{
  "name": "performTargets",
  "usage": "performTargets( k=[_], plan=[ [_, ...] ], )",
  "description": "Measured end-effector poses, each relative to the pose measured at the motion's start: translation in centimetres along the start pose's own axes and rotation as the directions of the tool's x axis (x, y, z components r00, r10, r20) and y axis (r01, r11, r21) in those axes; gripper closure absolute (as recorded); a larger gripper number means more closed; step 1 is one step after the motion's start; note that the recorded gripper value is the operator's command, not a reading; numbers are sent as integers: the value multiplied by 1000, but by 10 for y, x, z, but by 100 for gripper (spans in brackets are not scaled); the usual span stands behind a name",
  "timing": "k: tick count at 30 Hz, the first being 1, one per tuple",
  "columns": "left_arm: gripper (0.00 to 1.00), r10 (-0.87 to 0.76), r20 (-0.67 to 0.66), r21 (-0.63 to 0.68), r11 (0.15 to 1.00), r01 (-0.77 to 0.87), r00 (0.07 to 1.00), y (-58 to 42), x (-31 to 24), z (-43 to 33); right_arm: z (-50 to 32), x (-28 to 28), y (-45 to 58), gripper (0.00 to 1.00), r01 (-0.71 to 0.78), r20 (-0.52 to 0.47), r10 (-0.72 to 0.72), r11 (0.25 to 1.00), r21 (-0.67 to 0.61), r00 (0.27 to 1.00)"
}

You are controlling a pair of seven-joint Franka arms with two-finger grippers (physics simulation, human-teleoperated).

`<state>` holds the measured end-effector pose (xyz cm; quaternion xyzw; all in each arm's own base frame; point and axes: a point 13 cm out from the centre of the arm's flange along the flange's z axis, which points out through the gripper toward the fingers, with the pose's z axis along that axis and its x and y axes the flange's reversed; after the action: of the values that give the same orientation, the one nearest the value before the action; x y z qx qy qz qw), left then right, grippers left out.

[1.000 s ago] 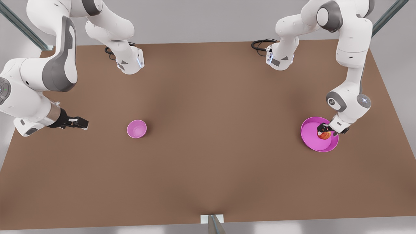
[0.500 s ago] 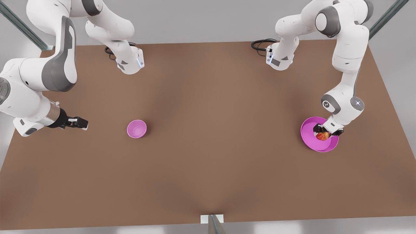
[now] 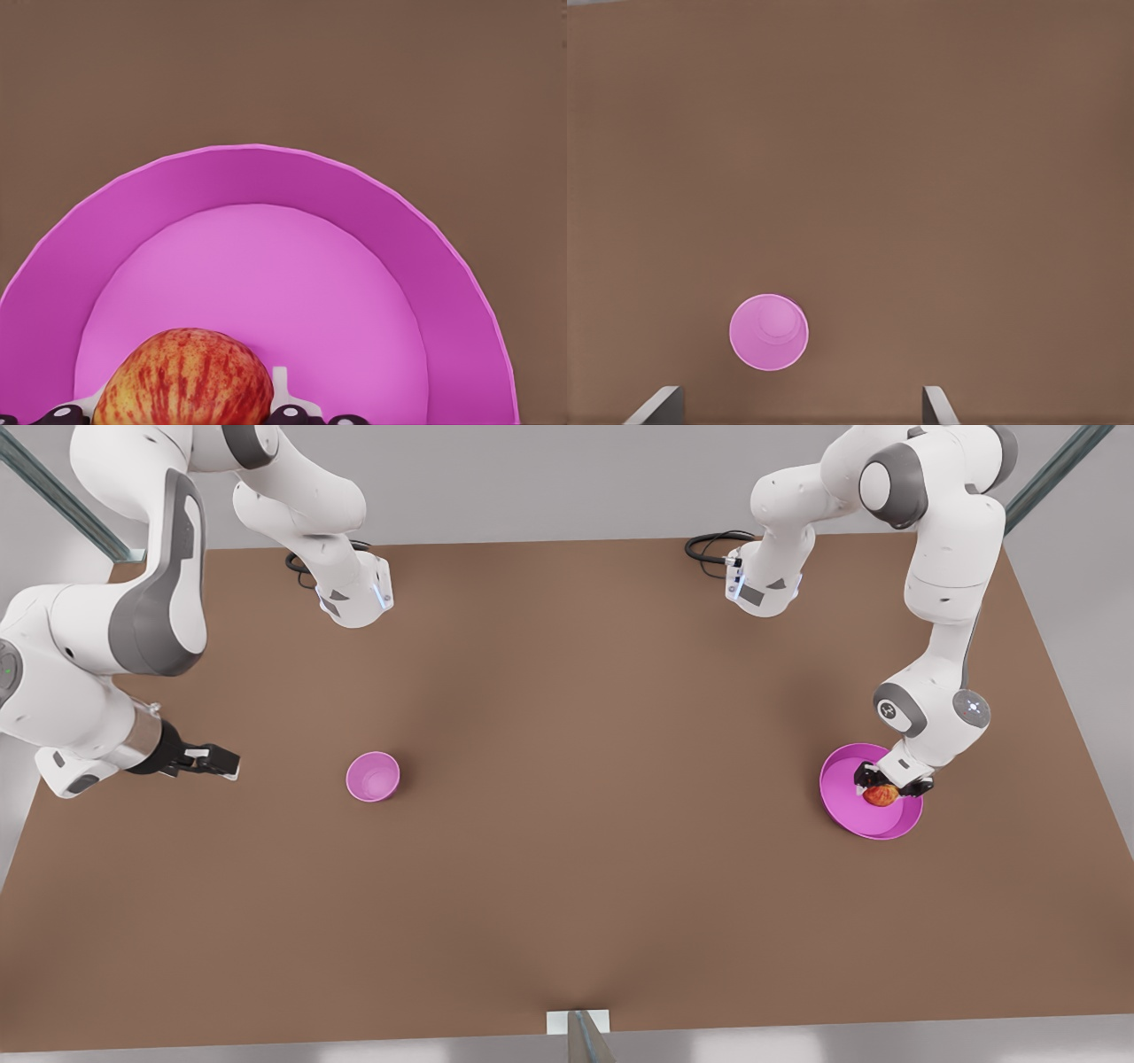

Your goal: Use the left arm to pick up the apple from the plate, transfer it to the gripper of the right arm, and then use the right arm to place it into the bowl

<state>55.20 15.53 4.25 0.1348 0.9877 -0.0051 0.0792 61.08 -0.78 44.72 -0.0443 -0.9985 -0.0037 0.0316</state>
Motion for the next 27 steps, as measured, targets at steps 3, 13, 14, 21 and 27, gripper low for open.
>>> performTargets(
  k=[3,13,14,21,27],
  plan=[
    [21,12,25,-11,1000,-11,1000,2,-11,-15,0,0,-1,0,0,-1,0,1000,-1,1000],
    [21,215,230,196,945,-262,949,-215,-167,-154,0,-1,-1,0,6,0,-6,1000,-3,1000],
    [21,224,244,265,921,-287,944,-266,-174,-160,0,-1,-1,0,7,1,-7,1000,-3,1000],
    [21,35,254,756,616,-220,967,-551,-193,-187,32,-9,10,0,-64,-69,50,975,-213,996],
    [21,-137,319,901,351,-256,938,-672,-262,-210,110,-16,68,0,-217,-273,63,784,-582,960]
  ],
)
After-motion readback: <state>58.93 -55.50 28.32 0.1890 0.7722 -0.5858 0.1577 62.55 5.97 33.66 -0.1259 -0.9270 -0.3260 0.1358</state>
